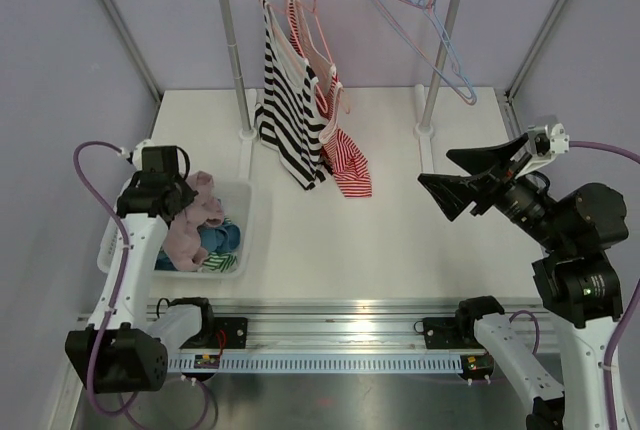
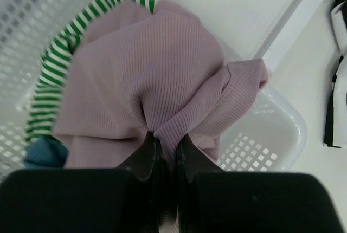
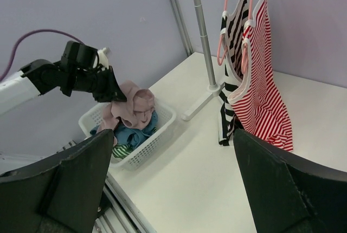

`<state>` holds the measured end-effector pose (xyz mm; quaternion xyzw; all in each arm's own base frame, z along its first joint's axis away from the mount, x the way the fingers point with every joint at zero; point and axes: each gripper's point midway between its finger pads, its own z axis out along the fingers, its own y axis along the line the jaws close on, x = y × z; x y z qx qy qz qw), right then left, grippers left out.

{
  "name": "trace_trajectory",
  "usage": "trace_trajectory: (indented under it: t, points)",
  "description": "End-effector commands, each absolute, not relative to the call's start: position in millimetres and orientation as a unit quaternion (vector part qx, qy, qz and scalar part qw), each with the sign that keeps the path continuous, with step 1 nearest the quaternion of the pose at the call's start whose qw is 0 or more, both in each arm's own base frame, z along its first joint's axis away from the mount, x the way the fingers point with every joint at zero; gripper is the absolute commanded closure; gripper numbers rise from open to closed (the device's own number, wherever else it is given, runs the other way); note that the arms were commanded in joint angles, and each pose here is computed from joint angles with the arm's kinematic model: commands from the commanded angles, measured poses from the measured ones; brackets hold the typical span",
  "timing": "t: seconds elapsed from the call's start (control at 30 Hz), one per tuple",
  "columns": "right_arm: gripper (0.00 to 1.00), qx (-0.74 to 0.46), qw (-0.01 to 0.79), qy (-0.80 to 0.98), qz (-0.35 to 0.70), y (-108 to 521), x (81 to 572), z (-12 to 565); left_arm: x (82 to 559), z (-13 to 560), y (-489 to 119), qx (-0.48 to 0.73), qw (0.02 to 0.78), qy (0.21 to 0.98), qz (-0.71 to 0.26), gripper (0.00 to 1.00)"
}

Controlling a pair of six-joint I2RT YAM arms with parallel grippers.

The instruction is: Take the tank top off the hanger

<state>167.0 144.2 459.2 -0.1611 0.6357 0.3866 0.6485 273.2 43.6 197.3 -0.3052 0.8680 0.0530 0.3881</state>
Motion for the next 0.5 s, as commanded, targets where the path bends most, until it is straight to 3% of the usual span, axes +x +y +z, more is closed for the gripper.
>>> trace_trajectory:
  t: [0.0, 0.17, 0.3, 0.4, 0.47]
  points:
    - [0.01, -0.167, 0.651, 0.62, 0.405, 150, 171, 465, 271, 173, 26, -0.375, 0.377, 0.847, -0.012, 1.0]
    - [0.0, -0.161, 0.644, 0.615, 0.427, 155, 177, 466, 249, 102, 21, -0.445, 0.324, 0.835, -0.019, 1.0]
    - [0.0, -0.158, 0.625, 0.618, 0.45, 162, 184, 460, 246, 79, 22, -0.464, 0.292, 0.836, -0.019, 1.0]
    - [0.01, -0.145, 0.612, 0.632, 0.453, 164, 196, 453, 247, 85, 24, -0.466, 0.293, 0.835, -0.019, 1.0]
    - [0.01, -0.143, 0.615, 0.632, 0.449, 164, 201, 454, 253, 105, 27, -0.462, 0.314, 0.829, -0.021, 0.9]
